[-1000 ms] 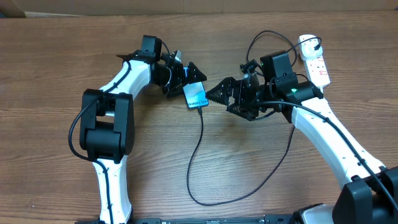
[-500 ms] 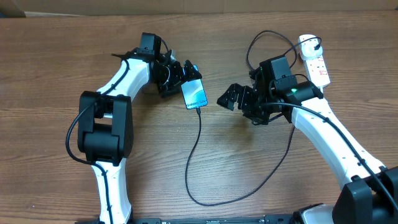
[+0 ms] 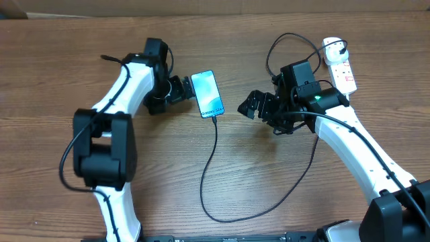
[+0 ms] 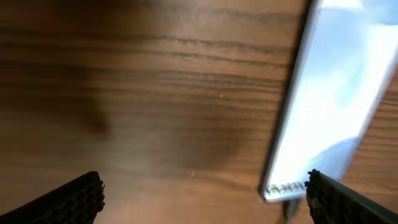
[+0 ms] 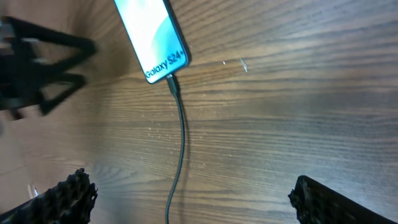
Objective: Plug charger to phone and switch on socket
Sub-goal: 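Open both grippers and pull them away from the phone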
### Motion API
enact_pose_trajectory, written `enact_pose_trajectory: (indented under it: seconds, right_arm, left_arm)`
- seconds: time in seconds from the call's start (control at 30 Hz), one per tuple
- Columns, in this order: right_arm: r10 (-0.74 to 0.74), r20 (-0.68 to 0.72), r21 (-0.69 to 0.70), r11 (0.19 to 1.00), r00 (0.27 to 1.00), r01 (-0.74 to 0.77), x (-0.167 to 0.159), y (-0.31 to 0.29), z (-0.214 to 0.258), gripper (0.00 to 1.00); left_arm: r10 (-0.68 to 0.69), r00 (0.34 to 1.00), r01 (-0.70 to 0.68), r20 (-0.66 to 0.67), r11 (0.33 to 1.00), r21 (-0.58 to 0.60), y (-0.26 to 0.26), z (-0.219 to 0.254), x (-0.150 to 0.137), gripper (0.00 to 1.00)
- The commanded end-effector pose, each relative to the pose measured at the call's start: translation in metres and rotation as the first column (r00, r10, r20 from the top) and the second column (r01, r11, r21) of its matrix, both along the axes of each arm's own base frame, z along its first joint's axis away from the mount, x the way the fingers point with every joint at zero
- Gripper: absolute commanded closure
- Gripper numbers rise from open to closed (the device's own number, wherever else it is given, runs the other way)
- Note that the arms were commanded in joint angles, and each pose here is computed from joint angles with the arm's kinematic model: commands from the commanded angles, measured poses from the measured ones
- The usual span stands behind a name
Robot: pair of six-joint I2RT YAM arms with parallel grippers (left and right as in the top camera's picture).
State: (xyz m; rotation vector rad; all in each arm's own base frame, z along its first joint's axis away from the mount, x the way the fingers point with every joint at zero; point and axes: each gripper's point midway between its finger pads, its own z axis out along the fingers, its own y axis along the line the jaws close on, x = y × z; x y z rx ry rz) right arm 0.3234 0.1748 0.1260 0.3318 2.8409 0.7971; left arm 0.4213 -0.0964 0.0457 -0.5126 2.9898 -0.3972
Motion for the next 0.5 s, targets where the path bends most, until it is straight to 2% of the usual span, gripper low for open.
enact_pose_trajectory:
  seconds: [0.0, 0.2, 0.47]
  right_arm:
    - [-0.005, 0.021, -0.009, 1.0, 1.0, 0.005, 0.003, -0.003, 0.008, 0.0]
    - [-0.001, -0.007, -0.01, 1.0, 1.0, 0.001, -0.003, -0.004, 0.006, 0.0]
    - [0.022, -0.048, -0.029, 0.999, 0.999, -0.024, -0.015, -0.007, 0.002, 0.0]
  left_arm:
    - [0.01, 0.991, -0.014, 0.135, 0.999, 0.031, 0.021, 0.058, 0.005, 0.0]
    - [0.043, 0.98, -0.053, 0.194, 0.998, 0.044, 0.053, 0.118, -0.023, 0.0]
    - [0.095, 0.961, -0.127, 0.259, 0.986, 0.112, 0.092, 0.172, -0.064, 0.0]
